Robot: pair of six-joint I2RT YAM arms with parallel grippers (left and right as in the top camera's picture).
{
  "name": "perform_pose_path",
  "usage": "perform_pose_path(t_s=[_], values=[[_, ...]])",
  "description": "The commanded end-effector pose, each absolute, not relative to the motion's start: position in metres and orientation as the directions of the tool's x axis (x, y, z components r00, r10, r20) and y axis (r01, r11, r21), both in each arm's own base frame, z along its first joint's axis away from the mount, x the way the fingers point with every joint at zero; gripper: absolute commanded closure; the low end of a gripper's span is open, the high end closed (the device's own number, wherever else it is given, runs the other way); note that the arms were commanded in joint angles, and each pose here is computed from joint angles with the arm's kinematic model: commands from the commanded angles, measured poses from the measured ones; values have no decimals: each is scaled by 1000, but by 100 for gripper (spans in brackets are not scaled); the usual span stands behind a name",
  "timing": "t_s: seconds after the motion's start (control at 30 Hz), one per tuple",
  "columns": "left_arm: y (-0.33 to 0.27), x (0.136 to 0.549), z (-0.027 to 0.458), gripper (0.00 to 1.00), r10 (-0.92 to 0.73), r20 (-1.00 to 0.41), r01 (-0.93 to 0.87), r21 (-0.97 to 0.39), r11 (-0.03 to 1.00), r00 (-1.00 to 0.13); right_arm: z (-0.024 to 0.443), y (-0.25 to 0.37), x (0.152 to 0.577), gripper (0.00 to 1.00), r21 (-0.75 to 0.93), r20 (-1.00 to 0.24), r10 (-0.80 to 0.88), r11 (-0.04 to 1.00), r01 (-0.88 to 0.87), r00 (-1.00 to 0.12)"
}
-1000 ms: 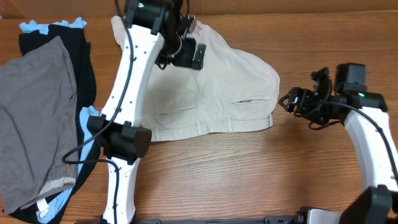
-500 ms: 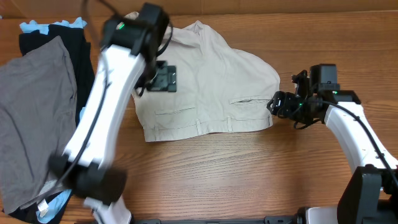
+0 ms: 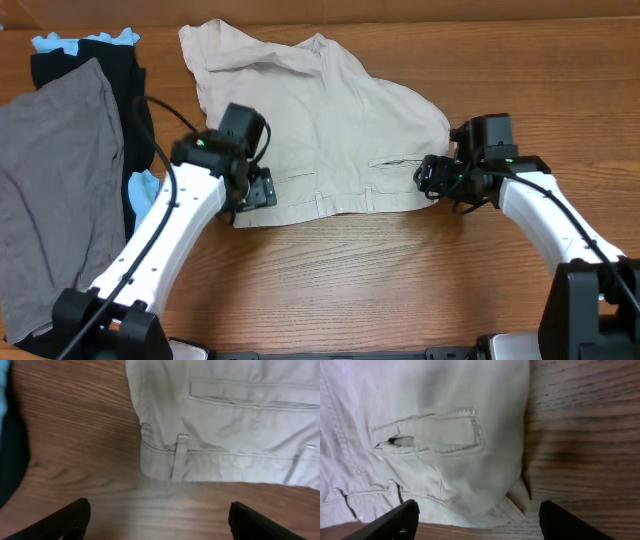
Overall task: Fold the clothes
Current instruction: 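Grasp the shorts' lower edge with both grippers, left and right sides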
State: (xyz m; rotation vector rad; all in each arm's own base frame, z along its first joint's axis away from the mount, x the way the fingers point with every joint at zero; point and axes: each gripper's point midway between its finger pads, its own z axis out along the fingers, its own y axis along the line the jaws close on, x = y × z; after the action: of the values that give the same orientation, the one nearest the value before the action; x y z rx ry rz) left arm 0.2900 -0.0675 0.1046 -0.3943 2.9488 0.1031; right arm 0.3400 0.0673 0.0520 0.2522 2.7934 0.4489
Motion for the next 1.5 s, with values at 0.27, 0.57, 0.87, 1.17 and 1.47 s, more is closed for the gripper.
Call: perform_pose_path(t_s=[0.27, 0.57, 0.87, 1.17, 1.47], values=[[-55, 284, 43, 18, -308, -255, -328, 42, 944, -917, 19, 71, 339, 21, 289, -211, 230, 943, 164, -950], [-54, 286, 18, 55, -306, -310, -325, 12, 946, -900, 11, 71, 343, 30, 296, -210, 251, 937, 184, -945], [-57, 280, -5, 64, -310, -316, -319, -24, 947, -897, 3, 70, 344, 32, 300, -236, 252, 938, 176, -939], [-62, 296, -23, 69, -313, -339, -318, -42, 947, -887, -7, 69, 333, 41, 299, -209, 272, 932, 203, -939], [-68, 318, -16, 96, -244, -376, -248, -39, 968, -894, -8, 73, 326, 92, 322, -160, 326, 909, 263, -932]])
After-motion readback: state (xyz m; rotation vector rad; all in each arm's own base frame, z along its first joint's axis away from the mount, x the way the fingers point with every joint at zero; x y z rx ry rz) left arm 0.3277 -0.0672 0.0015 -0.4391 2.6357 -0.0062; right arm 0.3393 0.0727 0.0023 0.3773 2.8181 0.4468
